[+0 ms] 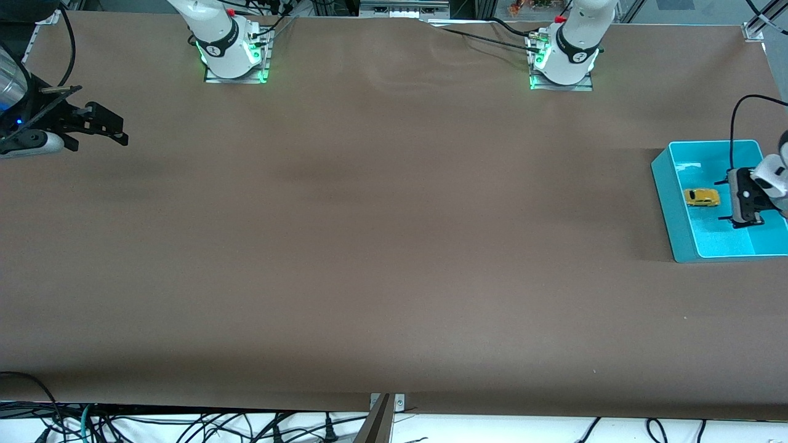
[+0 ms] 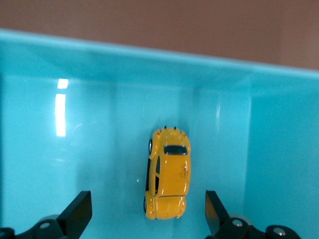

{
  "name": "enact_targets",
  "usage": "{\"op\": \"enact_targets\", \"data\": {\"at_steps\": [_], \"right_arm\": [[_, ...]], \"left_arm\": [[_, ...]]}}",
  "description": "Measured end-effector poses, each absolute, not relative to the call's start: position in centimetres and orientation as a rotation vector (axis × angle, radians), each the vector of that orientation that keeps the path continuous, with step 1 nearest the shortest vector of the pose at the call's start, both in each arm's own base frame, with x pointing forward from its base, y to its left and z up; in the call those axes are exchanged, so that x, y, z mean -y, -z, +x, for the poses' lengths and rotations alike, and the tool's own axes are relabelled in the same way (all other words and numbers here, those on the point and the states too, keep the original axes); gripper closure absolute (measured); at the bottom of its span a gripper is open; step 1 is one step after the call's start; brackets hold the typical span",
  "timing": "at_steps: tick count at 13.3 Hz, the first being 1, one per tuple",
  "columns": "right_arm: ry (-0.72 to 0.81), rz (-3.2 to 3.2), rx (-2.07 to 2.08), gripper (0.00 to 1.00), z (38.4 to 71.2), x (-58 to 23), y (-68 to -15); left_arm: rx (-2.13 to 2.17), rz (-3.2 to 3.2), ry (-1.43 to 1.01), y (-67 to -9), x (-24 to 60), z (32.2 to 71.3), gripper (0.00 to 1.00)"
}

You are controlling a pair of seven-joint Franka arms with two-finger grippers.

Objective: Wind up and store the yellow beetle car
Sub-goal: 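Open the left gripper and raise it from the bin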

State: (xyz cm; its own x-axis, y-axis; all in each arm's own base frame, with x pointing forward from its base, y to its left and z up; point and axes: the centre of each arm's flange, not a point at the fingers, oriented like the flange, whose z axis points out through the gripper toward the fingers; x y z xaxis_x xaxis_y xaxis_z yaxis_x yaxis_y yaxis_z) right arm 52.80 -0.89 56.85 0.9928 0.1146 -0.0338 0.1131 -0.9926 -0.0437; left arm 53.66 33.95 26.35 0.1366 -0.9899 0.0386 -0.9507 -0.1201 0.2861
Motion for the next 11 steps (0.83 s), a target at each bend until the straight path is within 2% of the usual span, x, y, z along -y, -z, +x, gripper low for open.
{"op": "enact_targets", "data": {"at_steps": [4, 11], "right_arm": [[-0.056, -3.094, 0.177, 0.0, 52.8, 0.9, -56.8], [-0.056, -3.094, 0.176, 0.0, 52.8, 0.9, -56.9]], "left_arm": [[1.674, 2.262, 0.316, -36.4, -30.6, 57.5, 0.0], [1.226, 2.562, 0.257, -42.6, -19.3, 62.7, 0.0]]}}
